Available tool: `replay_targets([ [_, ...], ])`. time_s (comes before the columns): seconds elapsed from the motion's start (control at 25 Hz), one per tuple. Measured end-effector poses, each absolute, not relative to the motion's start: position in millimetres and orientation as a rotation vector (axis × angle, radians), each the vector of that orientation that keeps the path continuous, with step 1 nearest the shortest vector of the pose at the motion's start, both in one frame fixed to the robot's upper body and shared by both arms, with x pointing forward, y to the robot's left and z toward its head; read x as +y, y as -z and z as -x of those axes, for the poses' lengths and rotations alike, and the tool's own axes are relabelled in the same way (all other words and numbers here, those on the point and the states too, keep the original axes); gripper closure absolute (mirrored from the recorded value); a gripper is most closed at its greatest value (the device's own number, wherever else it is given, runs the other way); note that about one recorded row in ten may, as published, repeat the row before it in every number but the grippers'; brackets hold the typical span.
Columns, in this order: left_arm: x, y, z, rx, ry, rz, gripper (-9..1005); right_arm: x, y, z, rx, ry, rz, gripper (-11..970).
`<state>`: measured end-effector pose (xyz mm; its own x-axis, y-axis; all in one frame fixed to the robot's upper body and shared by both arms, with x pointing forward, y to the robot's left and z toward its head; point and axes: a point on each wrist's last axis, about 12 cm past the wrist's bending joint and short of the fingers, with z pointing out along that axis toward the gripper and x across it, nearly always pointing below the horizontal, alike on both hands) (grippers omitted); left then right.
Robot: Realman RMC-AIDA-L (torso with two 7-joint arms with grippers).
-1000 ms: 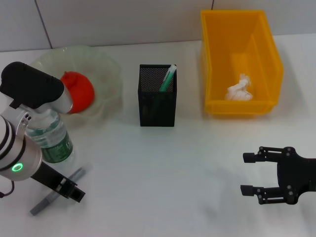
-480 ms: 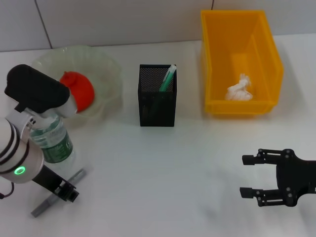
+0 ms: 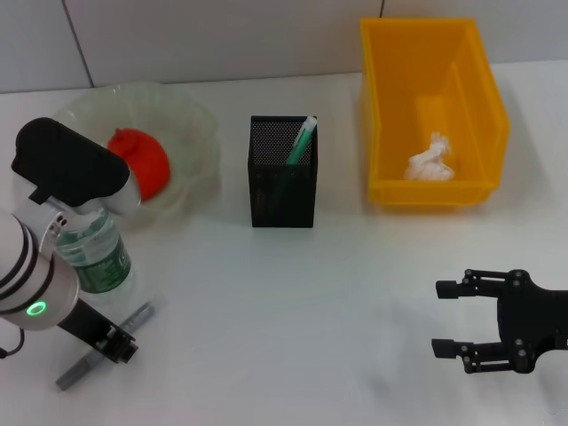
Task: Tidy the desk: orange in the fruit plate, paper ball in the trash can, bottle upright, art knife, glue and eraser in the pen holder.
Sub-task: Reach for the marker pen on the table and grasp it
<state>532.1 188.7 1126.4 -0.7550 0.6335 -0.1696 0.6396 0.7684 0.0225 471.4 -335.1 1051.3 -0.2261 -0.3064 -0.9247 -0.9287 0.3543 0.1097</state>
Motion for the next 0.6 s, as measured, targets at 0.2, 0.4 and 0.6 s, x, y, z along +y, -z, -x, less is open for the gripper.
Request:
replay_targets([
  [0.2, 186.8, -1126.2, -531.9, 2.788, 0.053, -1.027, 625, -335.2, -1051.2, -471.2, 1.735, -0.886, 1.102, 187],
  [0.4, 186.0, -1126.7, -532.7, 2.784, 0.056, -1.033, 690, -335.5, -1051.0, -471.1, 1.738, -0.885, 1.104, 187],
  [0.6, 184.7, -1124.7, -534.3, 2.792, 0.064, -1.046, 820, -335.4, -1050.8, -471.3, 1.739, -0.884, 1.108, 188],
])
